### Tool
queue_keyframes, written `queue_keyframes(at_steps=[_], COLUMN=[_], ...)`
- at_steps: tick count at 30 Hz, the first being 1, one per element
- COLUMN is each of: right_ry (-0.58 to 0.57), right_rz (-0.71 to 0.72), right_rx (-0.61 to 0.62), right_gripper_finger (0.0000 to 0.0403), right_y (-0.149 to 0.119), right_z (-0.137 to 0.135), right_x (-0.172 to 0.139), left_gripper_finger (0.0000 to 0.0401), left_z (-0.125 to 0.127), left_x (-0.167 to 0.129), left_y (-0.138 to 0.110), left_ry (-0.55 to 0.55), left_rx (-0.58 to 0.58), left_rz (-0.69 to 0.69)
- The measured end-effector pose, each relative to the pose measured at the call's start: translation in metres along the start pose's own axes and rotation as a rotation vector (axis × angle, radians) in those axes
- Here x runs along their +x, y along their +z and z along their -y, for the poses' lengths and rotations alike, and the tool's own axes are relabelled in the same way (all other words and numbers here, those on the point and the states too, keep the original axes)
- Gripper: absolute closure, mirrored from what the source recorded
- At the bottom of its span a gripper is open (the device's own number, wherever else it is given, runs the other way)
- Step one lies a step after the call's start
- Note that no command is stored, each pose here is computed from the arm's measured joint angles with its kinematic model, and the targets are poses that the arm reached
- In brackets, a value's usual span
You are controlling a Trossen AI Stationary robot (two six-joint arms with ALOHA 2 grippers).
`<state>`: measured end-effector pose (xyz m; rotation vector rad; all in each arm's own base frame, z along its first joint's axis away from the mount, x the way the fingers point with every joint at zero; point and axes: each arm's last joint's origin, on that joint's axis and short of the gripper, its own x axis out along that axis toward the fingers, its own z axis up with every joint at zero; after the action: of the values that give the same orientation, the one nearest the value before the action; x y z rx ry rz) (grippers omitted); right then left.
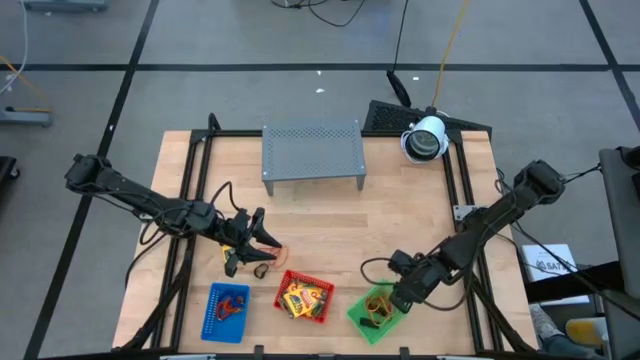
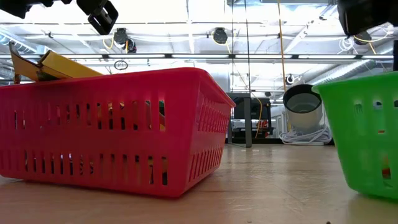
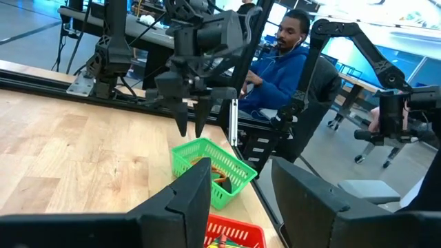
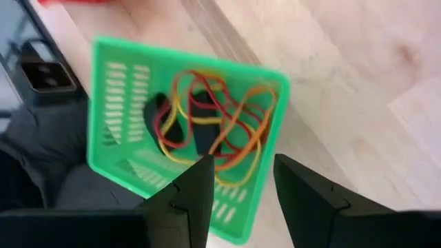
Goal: Pick & Place Office Desk Supplies
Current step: Adjust the green basket
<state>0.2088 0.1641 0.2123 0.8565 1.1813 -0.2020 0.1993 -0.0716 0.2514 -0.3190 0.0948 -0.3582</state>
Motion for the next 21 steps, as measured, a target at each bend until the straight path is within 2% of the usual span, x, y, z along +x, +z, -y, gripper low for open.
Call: queue_keyframes(at_steps=[21], right_ry=[-0.026], right_rz=[0.025], right_rx=[0.018], right_gripper_finger=[0.0261], right_y=[0.0004], right_z=[0.0026], right_x=[-0.0019], left_gripper_finger=[0.024], left_z=[0.0007], left_x=[0.0], left_y=[-0.0006], left_ry=[-0.026], left_rx=[0.011], left_rz=[-0.013])
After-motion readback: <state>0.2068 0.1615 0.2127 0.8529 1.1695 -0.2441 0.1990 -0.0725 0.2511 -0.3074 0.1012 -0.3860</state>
